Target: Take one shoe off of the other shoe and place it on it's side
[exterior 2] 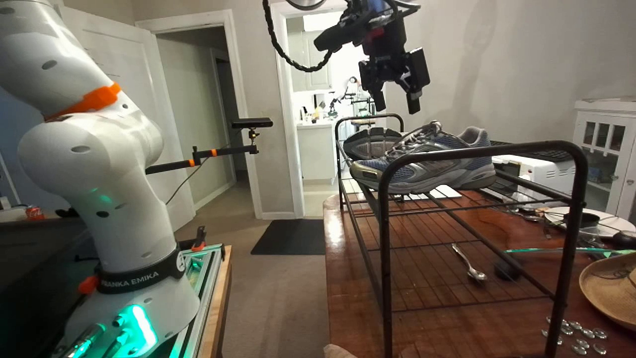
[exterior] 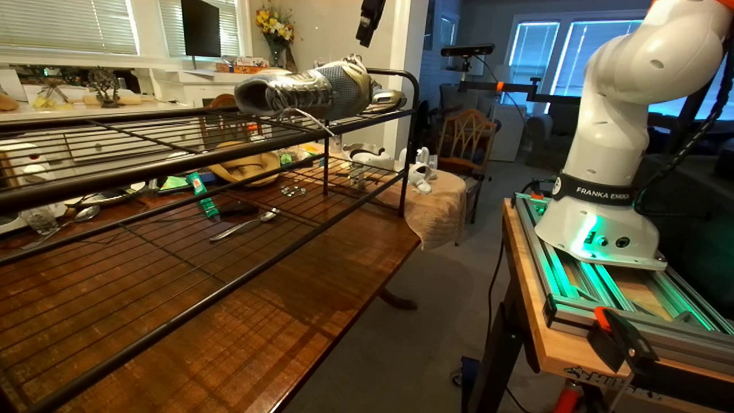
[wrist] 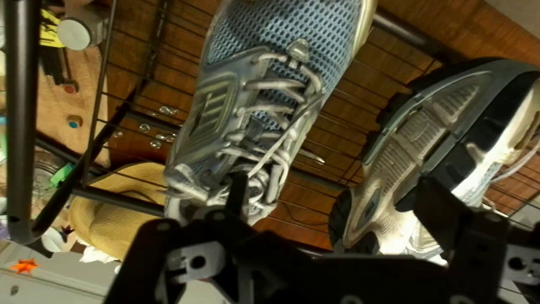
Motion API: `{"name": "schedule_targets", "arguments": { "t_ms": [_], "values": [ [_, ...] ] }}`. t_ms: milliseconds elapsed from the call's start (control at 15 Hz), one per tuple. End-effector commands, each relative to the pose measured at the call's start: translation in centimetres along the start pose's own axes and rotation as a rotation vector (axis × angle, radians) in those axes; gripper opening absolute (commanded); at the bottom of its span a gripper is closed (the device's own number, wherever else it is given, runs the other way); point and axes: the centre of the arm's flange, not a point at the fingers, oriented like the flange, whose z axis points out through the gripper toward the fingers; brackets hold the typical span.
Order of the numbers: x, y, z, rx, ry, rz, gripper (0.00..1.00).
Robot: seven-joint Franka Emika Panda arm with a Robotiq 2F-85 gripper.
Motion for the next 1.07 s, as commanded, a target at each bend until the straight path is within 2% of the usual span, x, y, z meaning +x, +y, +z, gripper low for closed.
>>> {"name": "schedule_targets", "arguments": {
  "t_ms": [0, 200, 400, 467, 667, 933, 1000],
  "values": [
    [3.9, 2.3, -0.2, -0.140, -0.048, 0.039, 1.00],
    [6.7, 4.4, 0.2, -0.218, -0.083, 0.068, 1.00],
    [8.4, 4.4, 1.1, -0.233, -0.100, 0.045, 1.00],
    [6.1, 4.5, 0.7, -0.213, -0.058, 0.042, 1.00],
    [7.5, 4.3, 1.4, -0.216, -0.071, 0.036, 1.00],
    [7.6, 4.4, 1.3, -0.217, -0.072, 0.037, 1.00],
    [7.9, 4.2, 1.5, -0.239, -0.068, 0.056, 1.00]
  ]
}}
